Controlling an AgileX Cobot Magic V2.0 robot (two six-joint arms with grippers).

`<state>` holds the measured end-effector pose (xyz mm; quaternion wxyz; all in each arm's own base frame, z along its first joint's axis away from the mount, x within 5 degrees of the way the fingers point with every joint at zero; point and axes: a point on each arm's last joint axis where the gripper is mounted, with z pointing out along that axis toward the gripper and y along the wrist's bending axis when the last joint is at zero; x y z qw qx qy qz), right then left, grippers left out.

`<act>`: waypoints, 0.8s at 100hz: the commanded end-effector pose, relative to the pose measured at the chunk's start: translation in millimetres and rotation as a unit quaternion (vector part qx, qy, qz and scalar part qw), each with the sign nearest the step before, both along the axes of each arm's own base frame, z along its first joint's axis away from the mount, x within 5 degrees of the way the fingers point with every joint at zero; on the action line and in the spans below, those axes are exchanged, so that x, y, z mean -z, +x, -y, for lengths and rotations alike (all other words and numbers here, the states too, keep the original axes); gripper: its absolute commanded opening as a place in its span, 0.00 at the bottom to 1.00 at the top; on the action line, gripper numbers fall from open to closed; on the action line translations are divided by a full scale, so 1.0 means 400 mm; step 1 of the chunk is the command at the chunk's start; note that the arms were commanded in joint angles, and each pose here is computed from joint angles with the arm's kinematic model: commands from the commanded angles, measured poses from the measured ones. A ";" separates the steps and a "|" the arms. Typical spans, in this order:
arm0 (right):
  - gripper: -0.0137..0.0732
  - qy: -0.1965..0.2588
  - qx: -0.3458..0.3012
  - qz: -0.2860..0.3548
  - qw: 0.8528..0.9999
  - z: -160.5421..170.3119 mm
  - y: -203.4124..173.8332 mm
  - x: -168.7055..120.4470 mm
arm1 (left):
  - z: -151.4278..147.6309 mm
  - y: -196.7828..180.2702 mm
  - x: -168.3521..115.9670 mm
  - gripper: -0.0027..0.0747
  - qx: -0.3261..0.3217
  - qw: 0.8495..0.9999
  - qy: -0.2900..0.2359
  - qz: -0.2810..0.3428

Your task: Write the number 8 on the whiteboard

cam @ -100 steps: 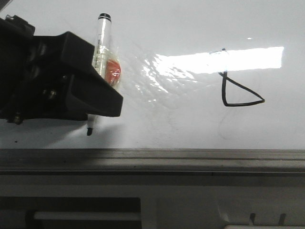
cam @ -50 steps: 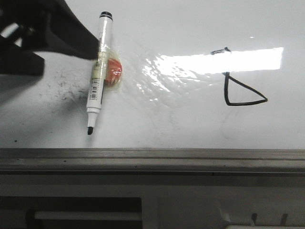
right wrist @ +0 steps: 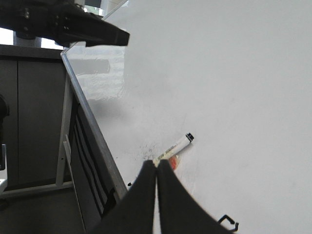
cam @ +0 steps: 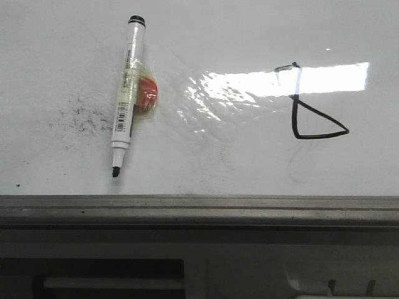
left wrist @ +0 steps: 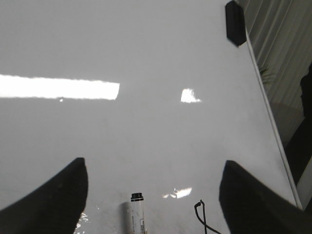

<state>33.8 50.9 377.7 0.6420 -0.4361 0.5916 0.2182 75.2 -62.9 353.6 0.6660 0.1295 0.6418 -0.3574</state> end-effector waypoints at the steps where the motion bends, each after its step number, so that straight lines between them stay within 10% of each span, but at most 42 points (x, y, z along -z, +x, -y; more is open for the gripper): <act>1: 0.11 0.047 0.009 0.026 0.999 0.027 -0.016 -0.001 | -0.027 -0.038 -0.006 0.53 0.010 0.999 -0.018 0.031; 27: 0.11 0.064 0.013 0.048 0.997 0.076 -0.053 0.092 | -0.071 -0.090 0.070 0.01 0.018 0.998 -0.037 0.054; 80: 0.11 0.076 0.009 0.045 0.996 0.084 -0.061 0.111 | -0.071 -0.094 0.087 0.01 0.027 0.998 -0.052 0.040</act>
